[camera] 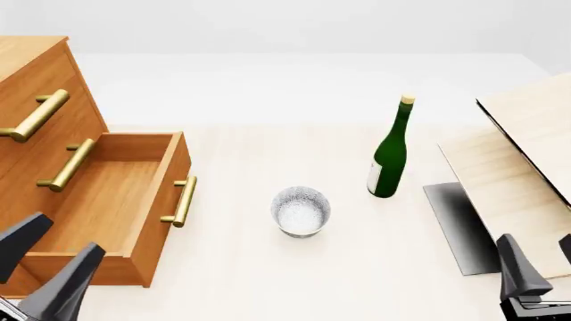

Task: Put the bowl in the bottom drawer of the cabinet.

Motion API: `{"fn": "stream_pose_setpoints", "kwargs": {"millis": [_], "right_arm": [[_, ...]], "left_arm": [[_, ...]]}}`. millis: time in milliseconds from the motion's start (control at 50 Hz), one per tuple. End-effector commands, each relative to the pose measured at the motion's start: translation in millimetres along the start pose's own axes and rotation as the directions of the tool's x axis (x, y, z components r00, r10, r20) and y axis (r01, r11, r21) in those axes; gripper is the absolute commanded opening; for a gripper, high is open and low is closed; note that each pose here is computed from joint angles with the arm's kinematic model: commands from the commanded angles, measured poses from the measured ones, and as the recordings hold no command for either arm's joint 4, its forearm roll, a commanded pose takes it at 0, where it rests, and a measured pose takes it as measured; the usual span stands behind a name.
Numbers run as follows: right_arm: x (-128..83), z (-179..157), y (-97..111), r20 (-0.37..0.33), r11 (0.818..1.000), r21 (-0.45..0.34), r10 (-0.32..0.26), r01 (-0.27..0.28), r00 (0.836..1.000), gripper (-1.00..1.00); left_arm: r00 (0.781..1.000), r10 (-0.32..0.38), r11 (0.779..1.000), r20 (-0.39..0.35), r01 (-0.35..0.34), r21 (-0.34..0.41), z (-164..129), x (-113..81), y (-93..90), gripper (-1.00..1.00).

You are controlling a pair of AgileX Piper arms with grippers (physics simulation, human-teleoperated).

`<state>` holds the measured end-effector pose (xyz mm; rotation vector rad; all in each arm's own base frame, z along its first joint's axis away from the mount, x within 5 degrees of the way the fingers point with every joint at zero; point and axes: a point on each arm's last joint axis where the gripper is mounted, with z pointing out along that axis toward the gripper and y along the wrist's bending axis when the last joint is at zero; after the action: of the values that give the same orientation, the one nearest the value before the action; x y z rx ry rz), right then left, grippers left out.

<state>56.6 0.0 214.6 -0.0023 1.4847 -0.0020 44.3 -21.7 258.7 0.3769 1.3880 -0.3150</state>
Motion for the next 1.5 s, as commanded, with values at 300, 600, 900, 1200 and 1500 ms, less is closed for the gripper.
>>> {"fn": "stream_pose_setpoints", "kwargs": {"millis": [300,600,900,1200,1500], "right_arm": [[0,0,0,0.0,1.0,0.0,0.0,0.0,1.0,1.0],[0,0,0,0.0,1.0,0.0,0.0,0.0,1.0,1.0],[0,0,0,0.0,1.0,0.0,0.0,0.0,1.0,1.0],[0,0,0,0.0,1.0,0.0,0.0,0.0,1.0,1.0],[0,0,0,0.0,1.0,0.0,0.0,0.0,1.0,1.0]], "left_arm": [[0.997,0.032,0.981,-0.07,-0.018,0.196,42,-24.3,-15.1,1.0],[0.995,0.051,0.96,-0.083,-0.026,0.277,77,-58.6,-28.4,1.0],[0.994,-0.013,0.954,-0.111,0.046,0.296,112,-90.1,-38.5,1.0],[0.982,0.055,0.939,-0.18,0.011,0.345,157,-112.0,-57.5,1.0],[0.949,0.142,0.927,-0.283,-0.028,0.375,190,-121.3,-68.8,1.0]]}}
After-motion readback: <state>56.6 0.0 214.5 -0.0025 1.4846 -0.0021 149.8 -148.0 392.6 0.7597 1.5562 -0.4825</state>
